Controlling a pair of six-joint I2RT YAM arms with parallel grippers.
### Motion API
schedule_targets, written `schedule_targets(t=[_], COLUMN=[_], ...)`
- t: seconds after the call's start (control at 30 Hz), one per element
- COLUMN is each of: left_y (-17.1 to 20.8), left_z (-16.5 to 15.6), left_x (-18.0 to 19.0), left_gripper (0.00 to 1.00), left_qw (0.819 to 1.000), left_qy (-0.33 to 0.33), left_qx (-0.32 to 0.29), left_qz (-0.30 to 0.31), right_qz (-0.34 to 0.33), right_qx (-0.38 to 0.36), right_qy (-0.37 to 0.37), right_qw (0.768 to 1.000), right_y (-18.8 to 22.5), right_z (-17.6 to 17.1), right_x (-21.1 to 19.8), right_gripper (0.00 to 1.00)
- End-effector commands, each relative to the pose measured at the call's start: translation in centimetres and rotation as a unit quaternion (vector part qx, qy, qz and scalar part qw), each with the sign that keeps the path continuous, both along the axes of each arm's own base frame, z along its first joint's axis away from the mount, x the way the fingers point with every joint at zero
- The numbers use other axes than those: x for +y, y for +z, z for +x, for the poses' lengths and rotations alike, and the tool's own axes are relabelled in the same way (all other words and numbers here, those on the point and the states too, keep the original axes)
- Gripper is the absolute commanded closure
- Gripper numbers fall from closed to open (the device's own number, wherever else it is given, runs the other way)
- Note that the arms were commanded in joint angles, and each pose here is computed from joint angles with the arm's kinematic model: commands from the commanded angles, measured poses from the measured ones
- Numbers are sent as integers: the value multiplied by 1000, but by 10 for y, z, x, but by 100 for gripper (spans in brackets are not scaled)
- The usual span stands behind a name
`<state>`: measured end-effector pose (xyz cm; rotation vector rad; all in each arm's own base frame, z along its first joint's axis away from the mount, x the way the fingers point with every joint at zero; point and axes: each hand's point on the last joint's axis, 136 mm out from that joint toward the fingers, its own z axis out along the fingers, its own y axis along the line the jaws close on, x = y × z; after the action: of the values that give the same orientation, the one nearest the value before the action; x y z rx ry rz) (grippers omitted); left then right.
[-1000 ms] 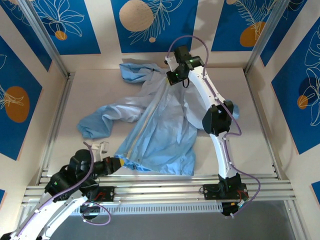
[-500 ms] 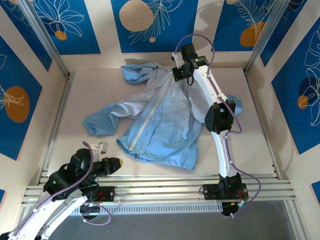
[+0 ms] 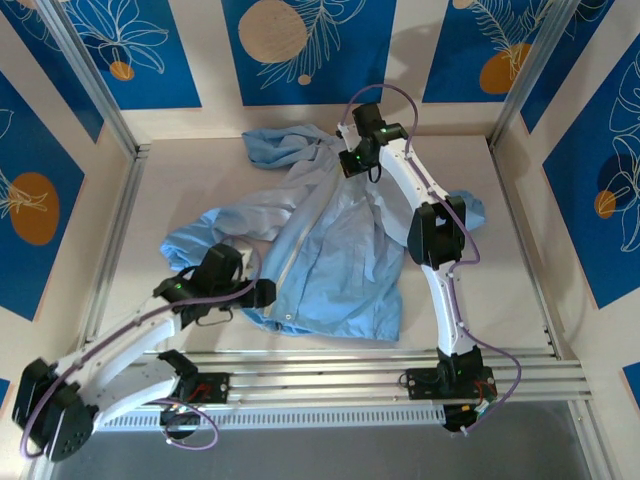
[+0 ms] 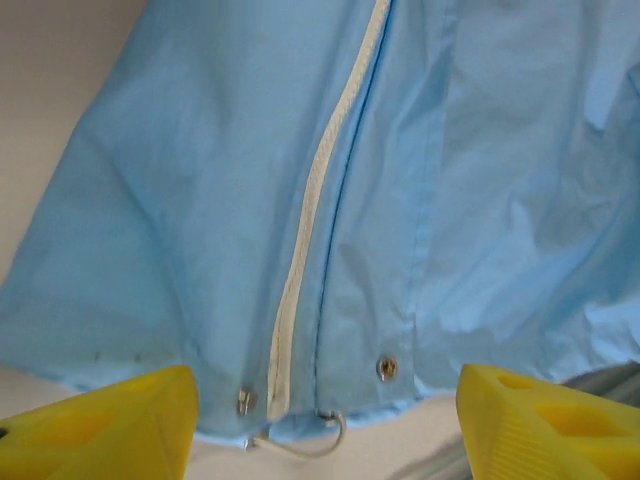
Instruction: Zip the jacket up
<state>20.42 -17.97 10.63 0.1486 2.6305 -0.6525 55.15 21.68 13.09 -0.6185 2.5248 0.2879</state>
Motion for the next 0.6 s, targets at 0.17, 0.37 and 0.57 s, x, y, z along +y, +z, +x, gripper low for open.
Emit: schedule_targets(t=[0.17,0.37,0.57], left_y=[-26,-56,-81], left_z=[12,9,4], left_x=[4,10,-13], left_gripper=[28,26,30], left_qw=[997,995,991], left_qy=[-29,-29,-66], left_qx=[0,12,46], left_qz=[70,93,110], right_qz=[20,12,5], right_qx=[-24,-30,-30], right_qy=[28,33,31], right_qw=[999,999,999], right_y=[32,34,34], right_z=[-8,-8,-9], right_x=[16,21,21], right_gripper=[100,100,100])
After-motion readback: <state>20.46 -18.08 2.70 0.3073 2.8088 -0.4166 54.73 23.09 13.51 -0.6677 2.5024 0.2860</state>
